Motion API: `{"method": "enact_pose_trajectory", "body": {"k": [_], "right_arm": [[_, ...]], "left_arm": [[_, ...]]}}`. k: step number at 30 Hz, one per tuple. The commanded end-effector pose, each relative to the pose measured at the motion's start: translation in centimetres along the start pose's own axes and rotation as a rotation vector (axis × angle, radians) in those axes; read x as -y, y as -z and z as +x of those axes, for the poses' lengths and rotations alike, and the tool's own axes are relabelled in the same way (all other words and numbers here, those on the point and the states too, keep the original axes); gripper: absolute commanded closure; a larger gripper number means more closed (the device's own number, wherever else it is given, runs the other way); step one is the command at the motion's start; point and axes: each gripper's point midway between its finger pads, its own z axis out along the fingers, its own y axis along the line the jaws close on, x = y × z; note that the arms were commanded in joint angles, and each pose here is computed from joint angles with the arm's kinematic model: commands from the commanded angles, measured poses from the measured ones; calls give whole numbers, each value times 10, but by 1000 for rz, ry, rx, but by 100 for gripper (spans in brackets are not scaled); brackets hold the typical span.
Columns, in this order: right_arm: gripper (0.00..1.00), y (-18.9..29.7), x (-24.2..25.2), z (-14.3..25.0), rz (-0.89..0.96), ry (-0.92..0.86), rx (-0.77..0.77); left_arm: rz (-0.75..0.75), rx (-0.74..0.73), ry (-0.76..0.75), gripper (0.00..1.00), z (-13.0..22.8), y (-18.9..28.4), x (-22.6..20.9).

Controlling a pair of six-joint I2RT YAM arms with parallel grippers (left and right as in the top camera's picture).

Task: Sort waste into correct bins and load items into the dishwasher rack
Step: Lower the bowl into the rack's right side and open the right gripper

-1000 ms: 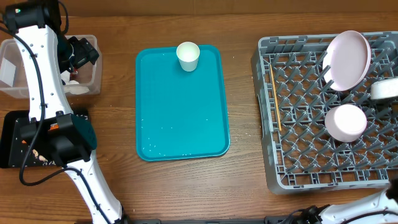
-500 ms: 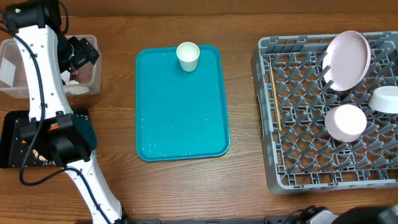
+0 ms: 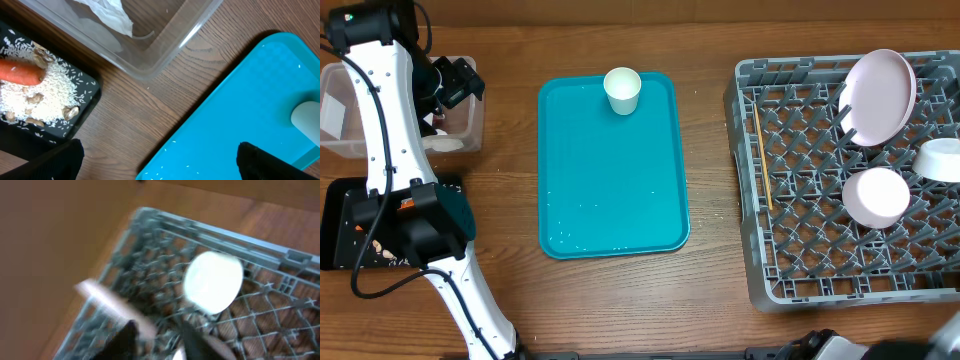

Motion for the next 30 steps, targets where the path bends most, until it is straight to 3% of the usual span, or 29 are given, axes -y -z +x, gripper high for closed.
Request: {"method": "enact_pose_trajectory", "body": {"k": [1,3,11,23,30], "right_arm": [[90,-53,35,4,174,-36,-41],[95,-79,48,13,223,-54,-80],[96,-139,73,40,288,-58,-185],[96,-126,96,38,439,-81,-166],[96,-107,38,16,205,-79,-154]], "left_arm": [[17,5,-40,0,6,7,7],[17,4,-47,0,7,7,8],[17,4,-53,0,8,7,11],[24,18,-53,0,5,7,13],[17,20,-54,0,4,7,11]]}}
